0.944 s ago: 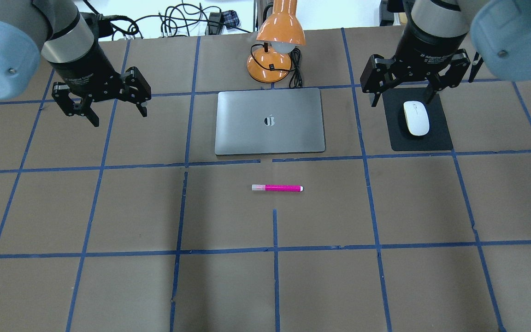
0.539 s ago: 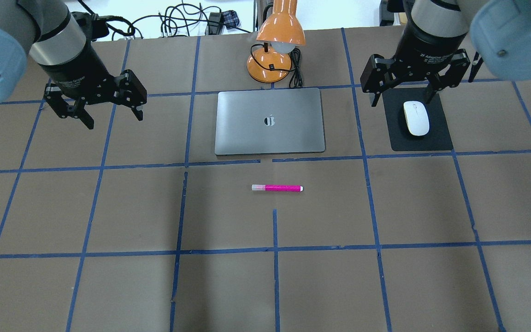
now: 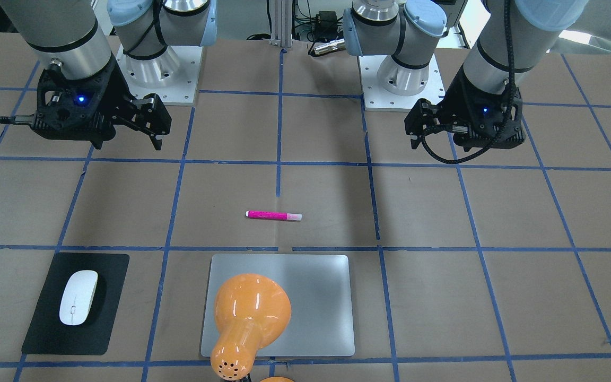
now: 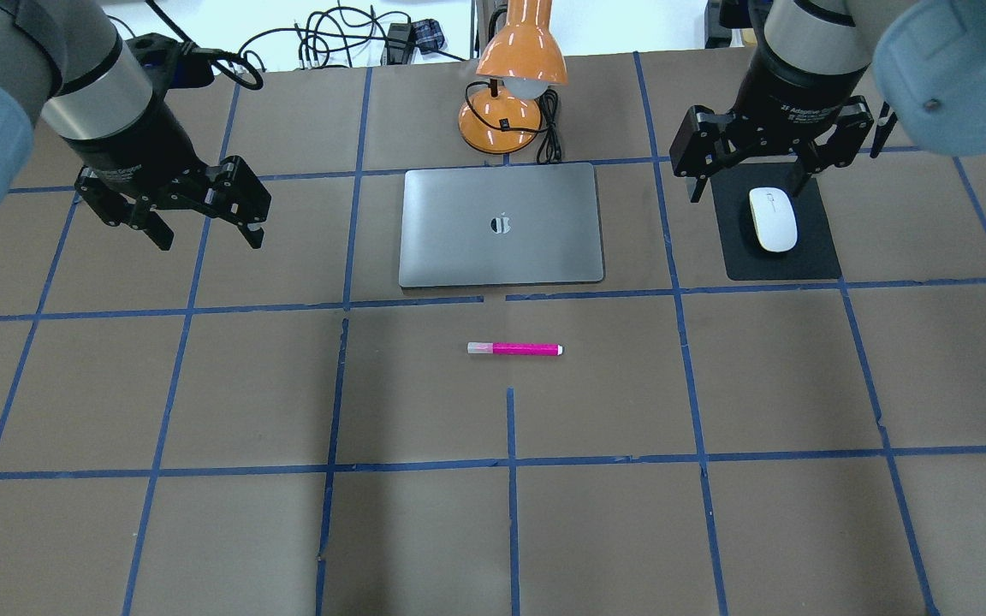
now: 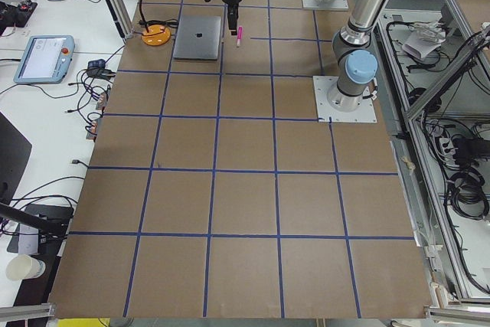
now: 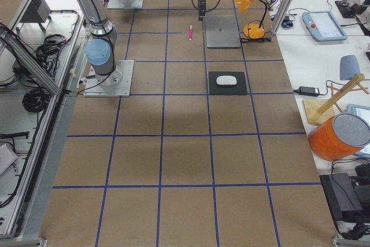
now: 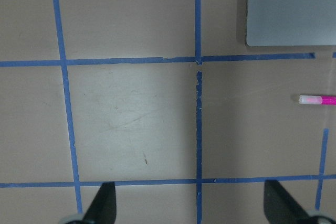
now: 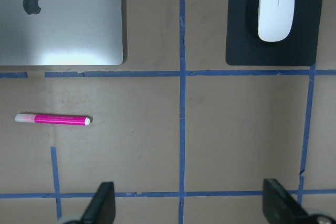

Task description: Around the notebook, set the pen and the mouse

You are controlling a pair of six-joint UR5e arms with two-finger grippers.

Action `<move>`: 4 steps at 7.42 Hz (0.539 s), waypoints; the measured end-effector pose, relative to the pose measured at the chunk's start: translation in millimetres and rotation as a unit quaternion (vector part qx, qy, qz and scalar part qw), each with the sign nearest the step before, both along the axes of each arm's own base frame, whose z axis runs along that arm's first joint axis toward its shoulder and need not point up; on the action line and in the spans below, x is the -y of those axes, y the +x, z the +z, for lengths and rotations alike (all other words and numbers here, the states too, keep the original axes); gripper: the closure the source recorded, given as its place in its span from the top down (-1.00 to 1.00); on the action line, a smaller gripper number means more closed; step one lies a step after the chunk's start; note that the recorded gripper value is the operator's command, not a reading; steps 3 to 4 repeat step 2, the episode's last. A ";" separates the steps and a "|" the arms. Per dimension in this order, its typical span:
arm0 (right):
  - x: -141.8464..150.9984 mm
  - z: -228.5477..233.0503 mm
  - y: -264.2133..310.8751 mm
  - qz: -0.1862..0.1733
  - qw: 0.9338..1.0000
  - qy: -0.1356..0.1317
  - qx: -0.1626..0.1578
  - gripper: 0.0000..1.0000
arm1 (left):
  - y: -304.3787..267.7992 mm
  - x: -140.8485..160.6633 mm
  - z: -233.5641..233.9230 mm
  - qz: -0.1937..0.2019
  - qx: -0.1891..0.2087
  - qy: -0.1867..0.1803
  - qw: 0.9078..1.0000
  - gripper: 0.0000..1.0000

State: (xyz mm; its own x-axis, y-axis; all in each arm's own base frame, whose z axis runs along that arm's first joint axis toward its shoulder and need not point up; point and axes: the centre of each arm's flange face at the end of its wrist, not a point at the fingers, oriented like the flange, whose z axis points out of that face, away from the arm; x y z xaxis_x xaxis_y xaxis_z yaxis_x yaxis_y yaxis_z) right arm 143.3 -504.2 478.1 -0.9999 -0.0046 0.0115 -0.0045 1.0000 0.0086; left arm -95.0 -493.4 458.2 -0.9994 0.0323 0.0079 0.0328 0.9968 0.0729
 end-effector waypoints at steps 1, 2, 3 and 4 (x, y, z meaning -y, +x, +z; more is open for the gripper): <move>-0.4 0.3 0.0 0.000 1.000 0.000 0.000 1.00 | 0.1 -1.4 -0.4 0.000 -0.001 -0.001 1.000 1.00; -0.7 0.1 -0.1 0.000 1.000 0.000 0.000 1.00 | 0.5 -2.1 0.0 0.000 -0.001 -0.002 1.000 1.00; -0.7 0.1 -0.1 0.000 1.000 0.000 0.000 1.00 | 0.5 -2.1 0.0 0.000 -0.001 -0.002 1.000 1.00; -0.7 0.1 -0.1 0.000 1.000 0.000 0.000 1.00 | 0.5 -2.1 0.0 0.000 -0.001 -0.002 1.000 1.00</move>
